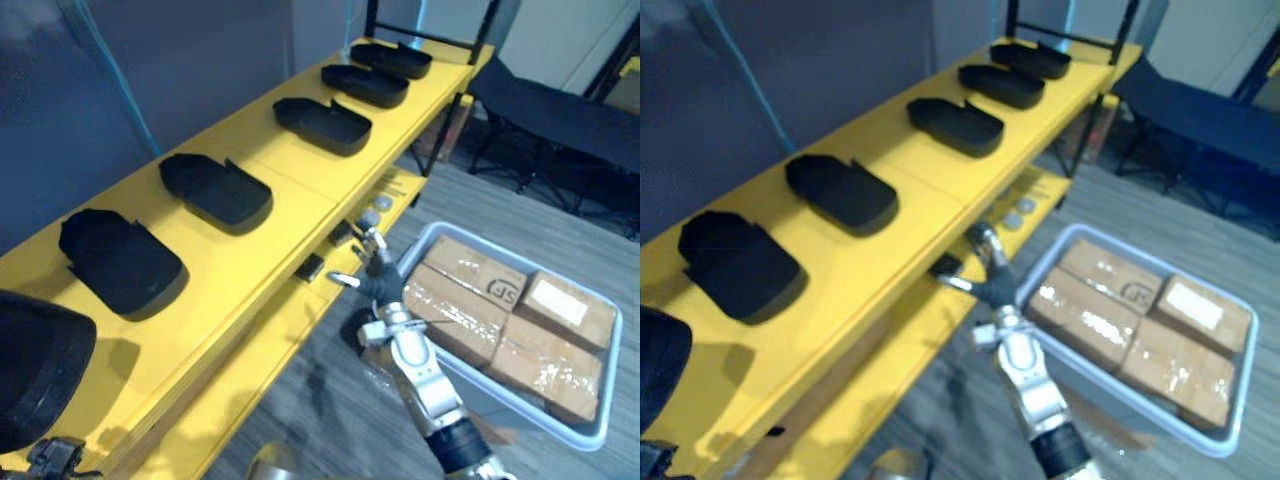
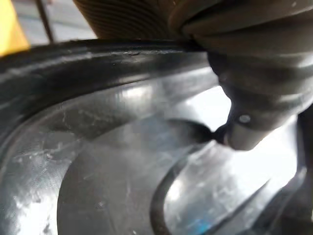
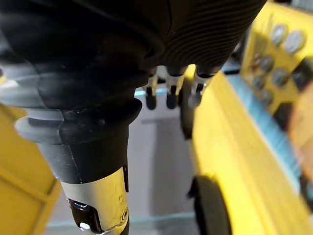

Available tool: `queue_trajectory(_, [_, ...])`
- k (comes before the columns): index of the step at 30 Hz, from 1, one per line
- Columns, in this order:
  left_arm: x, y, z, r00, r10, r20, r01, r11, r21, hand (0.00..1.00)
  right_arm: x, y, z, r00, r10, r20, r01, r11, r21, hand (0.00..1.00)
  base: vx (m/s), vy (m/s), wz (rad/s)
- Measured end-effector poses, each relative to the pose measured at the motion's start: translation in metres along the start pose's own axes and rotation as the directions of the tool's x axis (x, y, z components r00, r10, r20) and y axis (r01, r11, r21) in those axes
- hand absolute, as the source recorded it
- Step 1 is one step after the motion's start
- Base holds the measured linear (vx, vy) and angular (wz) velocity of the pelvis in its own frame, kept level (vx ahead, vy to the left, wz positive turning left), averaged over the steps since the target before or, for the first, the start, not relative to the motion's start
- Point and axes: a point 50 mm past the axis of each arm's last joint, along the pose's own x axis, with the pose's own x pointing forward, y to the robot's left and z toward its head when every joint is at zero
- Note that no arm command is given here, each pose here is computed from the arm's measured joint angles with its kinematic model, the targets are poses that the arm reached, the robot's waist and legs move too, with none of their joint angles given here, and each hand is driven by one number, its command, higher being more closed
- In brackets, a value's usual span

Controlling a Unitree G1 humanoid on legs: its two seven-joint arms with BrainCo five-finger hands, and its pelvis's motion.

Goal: Walk over and take plastic housings, then place them on the shelf

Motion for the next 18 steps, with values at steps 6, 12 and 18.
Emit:
queue_trajectory(6, [-0.001,-0.015,0.000,0.995,-0.099,-0.014,0.096,0.986,-0.137,1.00,-0.025,-0.051,-0.013,0.986,-0.152,-0.065,0.148,0.987,-0.070,0.00,-0.04,-0.038,0.43])
queue_trajectory(12, [0.000,-0.044,0.030,0.970,-0.196,0.146,0.234,0.917,-0.322,1.00,-0.031,-0.069,-0.009,0.983,-0.179,-0.049,0.176,0.982,-0.070,0.00,-0.02,0.054,0.10])
queue_trajectory(18, [0.003,-0.100,0.061,0.818,-0.404,0.410,0.565,0.698,-0.440,1.00,-0.044,-0.084,0.005,0.984,-0.170,0.052,0.177,0.966,-0.190,0.00,-0.02,0.025,0.71])
